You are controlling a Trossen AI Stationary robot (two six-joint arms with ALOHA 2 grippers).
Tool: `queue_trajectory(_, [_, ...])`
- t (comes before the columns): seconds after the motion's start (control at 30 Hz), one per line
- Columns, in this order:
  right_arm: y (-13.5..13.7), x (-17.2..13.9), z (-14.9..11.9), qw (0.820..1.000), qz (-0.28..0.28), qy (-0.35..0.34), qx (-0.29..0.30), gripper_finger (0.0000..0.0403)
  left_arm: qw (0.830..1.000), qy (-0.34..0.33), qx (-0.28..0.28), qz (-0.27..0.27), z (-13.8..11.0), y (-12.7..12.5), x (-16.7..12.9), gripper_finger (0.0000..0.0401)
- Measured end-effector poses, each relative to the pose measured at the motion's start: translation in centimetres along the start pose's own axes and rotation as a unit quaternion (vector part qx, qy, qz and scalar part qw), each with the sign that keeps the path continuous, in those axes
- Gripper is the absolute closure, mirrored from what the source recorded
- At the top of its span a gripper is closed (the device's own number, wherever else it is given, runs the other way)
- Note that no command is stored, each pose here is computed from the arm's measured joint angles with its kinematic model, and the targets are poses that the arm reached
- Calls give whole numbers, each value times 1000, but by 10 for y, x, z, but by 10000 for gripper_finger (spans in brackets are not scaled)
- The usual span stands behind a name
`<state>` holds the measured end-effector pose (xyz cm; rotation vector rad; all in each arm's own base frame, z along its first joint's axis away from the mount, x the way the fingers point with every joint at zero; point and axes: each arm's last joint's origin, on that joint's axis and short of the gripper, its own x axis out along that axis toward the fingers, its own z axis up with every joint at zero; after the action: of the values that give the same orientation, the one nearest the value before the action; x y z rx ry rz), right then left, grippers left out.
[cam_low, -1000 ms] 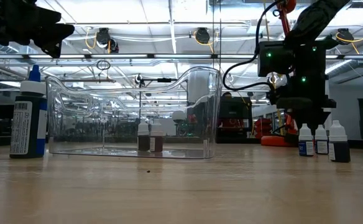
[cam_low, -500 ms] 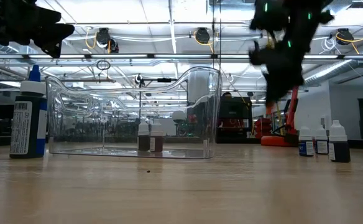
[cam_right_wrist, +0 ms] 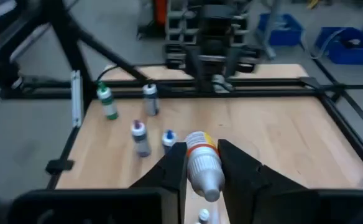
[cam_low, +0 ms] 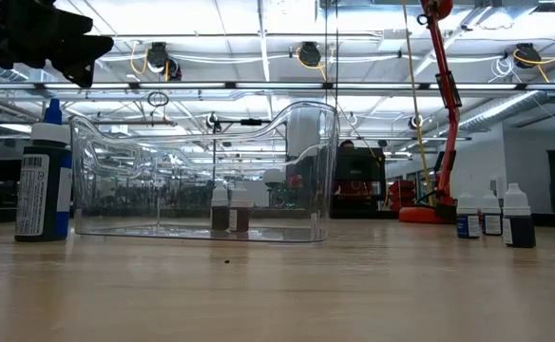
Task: Pick & Place food coloring
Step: Put the small orange food coloring bottle into the transparent bin
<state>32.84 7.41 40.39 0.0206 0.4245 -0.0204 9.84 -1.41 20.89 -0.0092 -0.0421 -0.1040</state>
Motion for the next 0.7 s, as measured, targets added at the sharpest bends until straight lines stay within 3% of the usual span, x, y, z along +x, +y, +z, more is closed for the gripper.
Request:
queue_trajectory(0.13, [15, 32, 32, 999, -2, 47, -21, 345, 1000, 0, 0, 0, 0, 0, 0, 219])
queue_trajectory(0.27, [21, 70, 33, 991, -14, 128, -43, 345, 1000, 0, 0, 0, 0, 0, 0, 219])
queue_trajectory(0.43, [21, 120, -8, 964, -34, 256, -57, 345, 1000, 0, 0, 0, 0, 0, 0, 219])
queue_trajectory(0.53, [20, 146, -40, 943, -17, 329, -45, 345, 1000, 0, 0, 0, 0, 0, 0, 219])
queue_trajectory(0.7, [19, 175, -85, 915, -15, 401, -50, 345, 1000, 1, 0, 0, 0, 0, 0, 219])
